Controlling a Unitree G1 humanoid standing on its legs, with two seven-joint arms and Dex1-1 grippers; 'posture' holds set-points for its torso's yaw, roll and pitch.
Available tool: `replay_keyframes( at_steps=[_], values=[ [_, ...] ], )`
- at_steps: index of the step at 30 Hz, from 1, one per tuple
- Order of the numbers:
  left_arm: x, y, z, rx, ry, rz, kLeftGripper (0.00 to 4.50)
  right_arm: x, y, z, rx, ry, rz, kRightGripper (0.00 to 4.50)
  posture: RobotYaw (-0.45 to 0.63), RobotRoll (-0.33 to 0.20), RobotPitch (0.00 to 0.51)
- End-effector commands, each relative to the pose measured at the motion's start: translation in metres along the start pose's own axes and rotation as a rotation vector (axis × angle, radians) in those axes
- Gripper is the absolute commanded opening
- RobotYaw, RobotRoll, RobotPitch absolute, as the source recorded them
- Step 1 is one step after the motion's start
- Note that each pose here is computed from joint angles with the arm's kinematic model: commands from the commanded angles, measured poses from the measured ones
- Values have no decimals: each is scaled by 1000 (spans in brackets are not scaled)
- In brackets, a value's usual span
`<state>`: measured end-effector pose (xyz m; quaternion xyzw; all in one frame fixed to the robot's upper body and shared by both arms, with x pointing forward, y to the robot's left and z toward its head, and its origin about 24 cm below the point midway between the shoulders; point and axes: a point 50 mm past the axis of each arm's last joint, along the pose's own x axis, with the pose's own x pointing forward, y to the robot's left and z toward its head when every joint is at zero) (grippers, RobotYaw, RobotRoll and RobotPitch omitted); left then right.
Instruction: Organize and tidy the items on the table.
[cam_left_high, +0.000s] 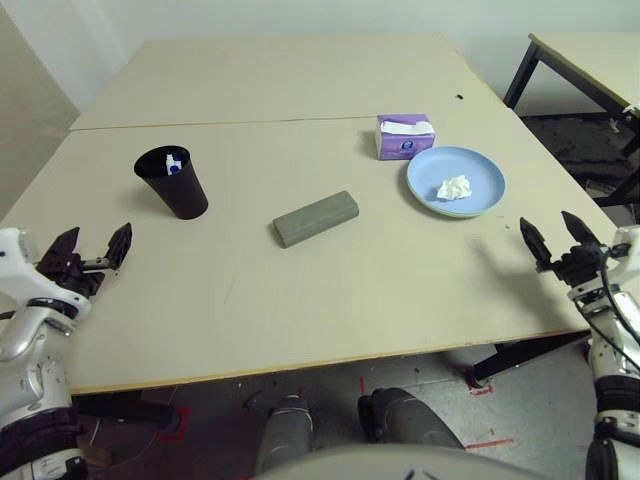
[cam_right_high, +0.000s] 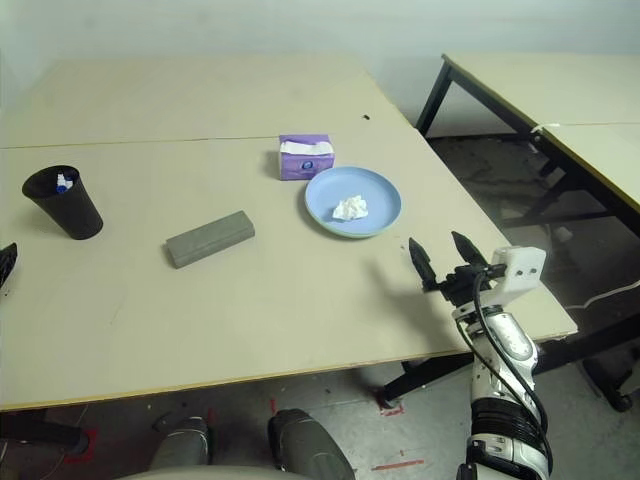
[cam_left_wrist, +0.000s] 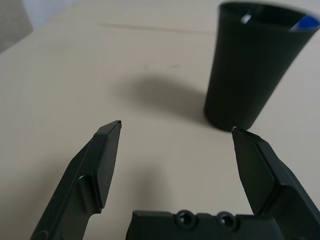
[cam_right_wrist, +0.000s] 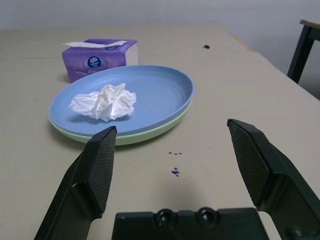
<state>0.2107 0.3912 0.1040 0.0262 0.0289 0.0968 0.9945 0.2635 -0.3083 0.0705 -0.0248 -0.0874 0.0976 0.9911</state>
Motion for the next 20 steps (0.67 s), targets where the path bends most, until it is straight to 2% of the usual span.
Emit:
replay_keyframes(
  at_steps=[1,11,17,20],
  values=[
    [5,2,3,35,27,-12,4479,2,5,-5,-3,12,13,4500,-42,0,113],
    [9,7,14,80,39,-47,4479,23,29,9,-17,-35,52,4500,6,0,150],
    [2,7,18,76,17,-48,4479,27,41,16,1,-58,60,4500,7,0,147],
    [7,1,20,71,-1,-62,4479,27,46,18,5,-64,58,4500,4,0,141]
  ],
)
